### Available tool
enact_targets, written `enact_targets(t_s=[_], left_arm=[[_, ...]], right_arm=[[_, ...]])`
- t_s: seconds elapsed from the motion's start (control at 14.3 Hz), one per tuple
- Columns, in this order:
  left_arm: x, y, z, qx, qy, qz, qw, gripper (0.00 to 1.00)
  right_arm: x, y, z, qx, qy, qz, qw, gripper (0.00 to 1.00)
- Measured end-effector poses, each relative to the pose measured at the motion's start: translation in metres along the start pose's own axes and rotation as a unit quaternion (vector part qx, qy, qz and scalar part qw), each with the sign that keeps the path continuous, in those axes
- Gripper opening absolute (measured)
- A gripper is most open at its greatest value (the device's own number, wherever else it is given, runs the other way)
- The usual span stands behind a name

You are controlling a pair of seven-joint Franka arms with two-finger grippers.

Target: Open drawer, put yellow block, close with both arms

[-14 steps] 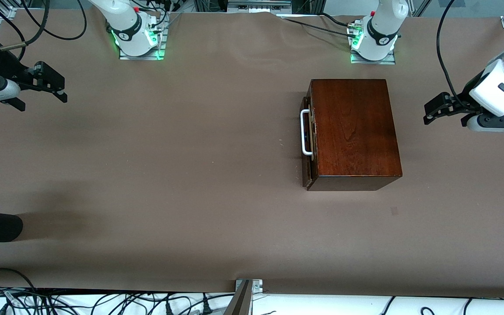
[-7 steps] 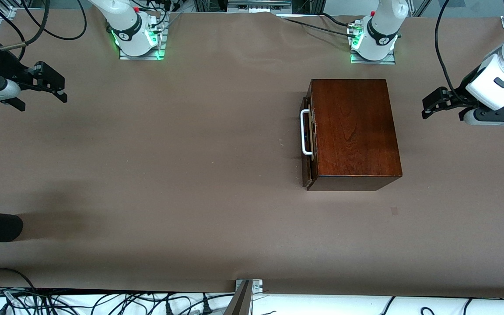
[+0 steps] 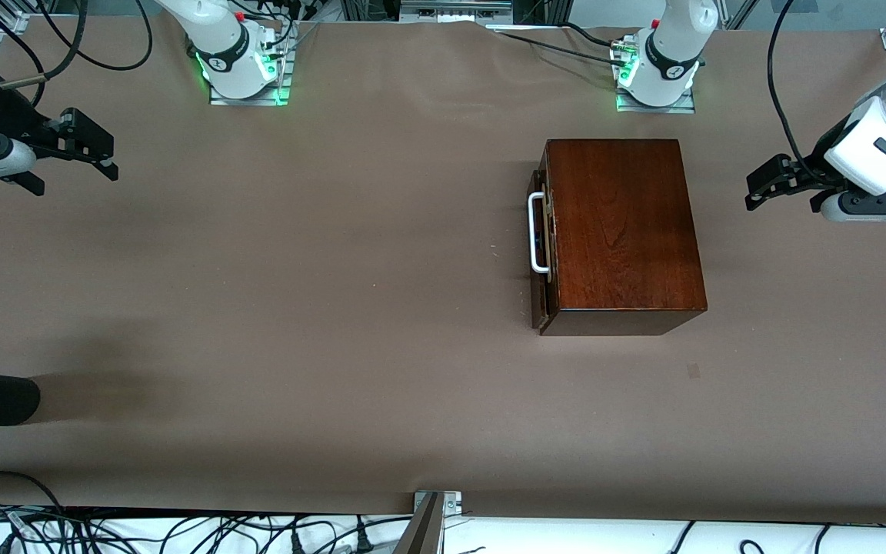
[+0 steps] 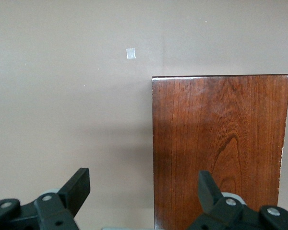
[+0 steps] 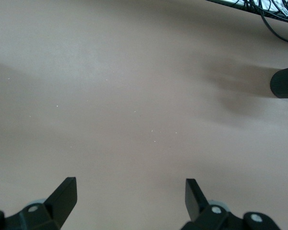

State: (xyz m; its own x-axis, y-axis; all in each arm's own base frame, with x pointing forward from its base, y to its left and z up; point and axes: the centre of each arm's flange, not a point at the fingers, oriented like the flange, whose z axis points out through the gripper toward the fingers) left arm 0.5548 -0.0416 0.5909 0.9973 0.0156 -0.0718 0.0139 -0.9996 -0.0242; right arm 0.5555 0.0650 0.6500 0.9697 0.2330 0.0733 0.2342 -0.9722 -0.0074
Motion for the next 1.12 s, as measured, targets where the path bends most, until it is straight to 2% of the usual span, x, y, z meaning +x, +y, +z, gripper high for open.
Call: enact_targets(t_s=[1.12], left_arm=[[0.0014, 0.0037, 0.0051, 0.001, -0.005, 0.003, 1.0, 1.0]], right_arm=[[0.0, 0.0, 0.0, 0.0, 0.0, 0.0, 1.0, 1.0]])
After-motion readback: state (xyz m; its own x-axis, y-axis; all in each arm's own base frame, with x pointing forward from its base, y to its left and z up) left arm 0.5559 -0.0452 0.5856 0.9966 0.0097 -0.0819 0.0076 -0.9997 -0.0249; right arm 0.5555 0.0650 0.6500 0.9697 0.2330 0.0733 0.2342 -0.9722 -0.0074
